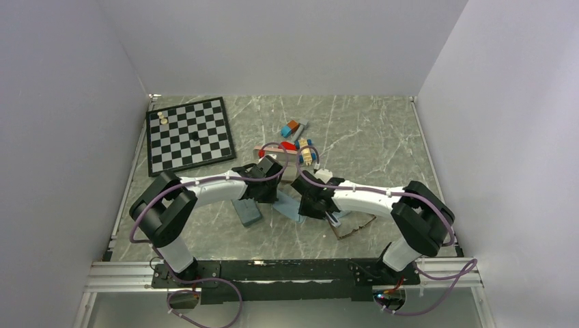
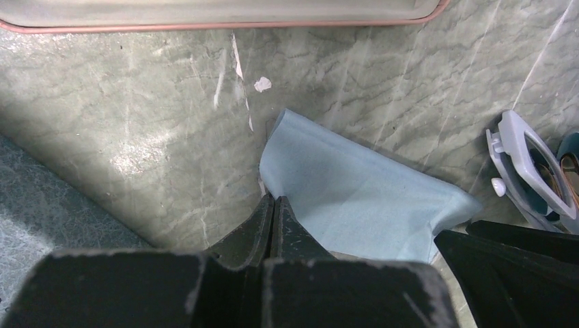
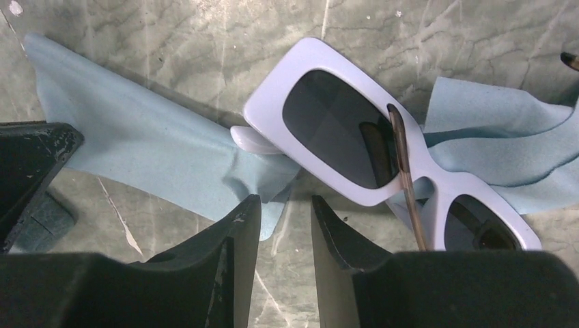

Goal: Organize the sunglasses

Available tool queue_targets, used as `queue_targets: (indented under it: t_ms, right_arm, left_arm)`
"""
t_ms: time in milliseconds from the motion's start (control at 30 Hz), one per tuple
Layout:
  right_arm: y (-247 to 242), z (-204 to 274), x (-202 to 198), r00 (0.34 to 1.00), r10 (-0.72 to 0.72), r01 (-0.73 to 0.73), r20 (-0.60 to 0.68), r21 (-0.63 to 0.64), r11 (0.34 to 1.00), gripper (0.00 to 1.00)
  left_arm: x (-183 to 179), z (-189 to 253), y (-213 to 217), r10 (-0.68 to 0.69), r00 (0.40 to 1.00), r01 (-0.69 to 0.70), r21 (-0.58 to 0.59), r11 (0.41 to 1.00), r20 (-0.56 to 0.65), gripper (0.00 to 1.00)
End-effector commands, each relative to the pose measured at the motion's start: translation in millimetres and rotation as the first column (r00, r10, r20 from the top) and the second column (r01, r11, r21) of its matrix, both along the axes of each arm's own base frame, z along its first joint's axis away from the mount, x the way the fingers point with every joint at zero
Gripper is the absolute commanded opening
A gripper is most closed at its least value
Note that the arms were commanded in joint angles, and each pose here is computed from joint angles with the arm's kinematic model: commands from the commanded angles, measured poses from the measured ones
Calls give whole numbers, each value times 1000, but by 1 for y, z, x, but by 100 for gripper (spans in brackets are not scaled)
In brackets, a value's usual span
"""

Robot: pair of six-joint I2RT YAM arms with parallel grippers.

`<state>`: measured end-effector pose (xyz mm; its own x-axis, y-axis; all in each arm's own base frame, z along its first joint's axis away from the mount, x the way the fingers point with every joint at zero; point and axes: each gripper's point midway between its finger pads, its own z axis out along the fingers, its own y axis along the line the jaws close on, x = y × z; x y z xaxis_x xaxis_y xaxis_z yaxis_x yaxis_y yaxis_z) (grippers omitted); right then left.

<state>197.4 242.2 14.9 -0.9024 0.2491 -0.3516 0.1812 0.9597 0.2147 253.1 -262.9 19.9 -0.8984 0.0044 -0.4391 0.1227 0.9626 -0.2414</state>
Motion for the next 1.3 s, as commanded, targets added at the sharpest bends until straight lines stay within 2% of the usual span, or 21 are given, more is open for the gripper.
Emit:
queue_targets:
  t_ms: [0, 167, 500, 767, 867, 1000, 1267]
  right_arm:
    - [5, -6, 3, 1000, -16, 16, -4, -14, 1000, 37]
    - [7, -11, 4, 1000, -15, 15, -9, -40, 999, 37]
    - [-27, -19, -9, 998, -37, 28, -46, -194, 981, 23]
    - [-39, -3, -7, 1000, -16, 14, -7, -233, 972, 22]
    - [-32, -1, -4, 1000, 12, -11, 4, -208, 978, 23]
    - [-7, 8, 1, 998, 47, -43, 31, -102, 994, 25]
    - [15, 10, 1, 999, 28, -28, 25, 18, 999, 32]
  left_arm:
    - [-16, -13, 21, 2, 999, 2, 74, 997, -51, 0]
    - [-17, -14, 22, -1, 999, 5, 77, 997, -53, 0]
    - [-15, -12, 26, 13, 999, -9, 88, 996, -42, 0]
    - [-15, -12, 29, 19, 999, -15, 96, 995, -42, 0]
    - [-15, -12, 28, 14, 999, -10, 90, 996, -41, 0]
    - [-15, -10, 23, -1, 999, 4, 71, 997, -44, 0]
    - [-17, -10, 22, -8, 999, 11, 59, 998, -47, 0]
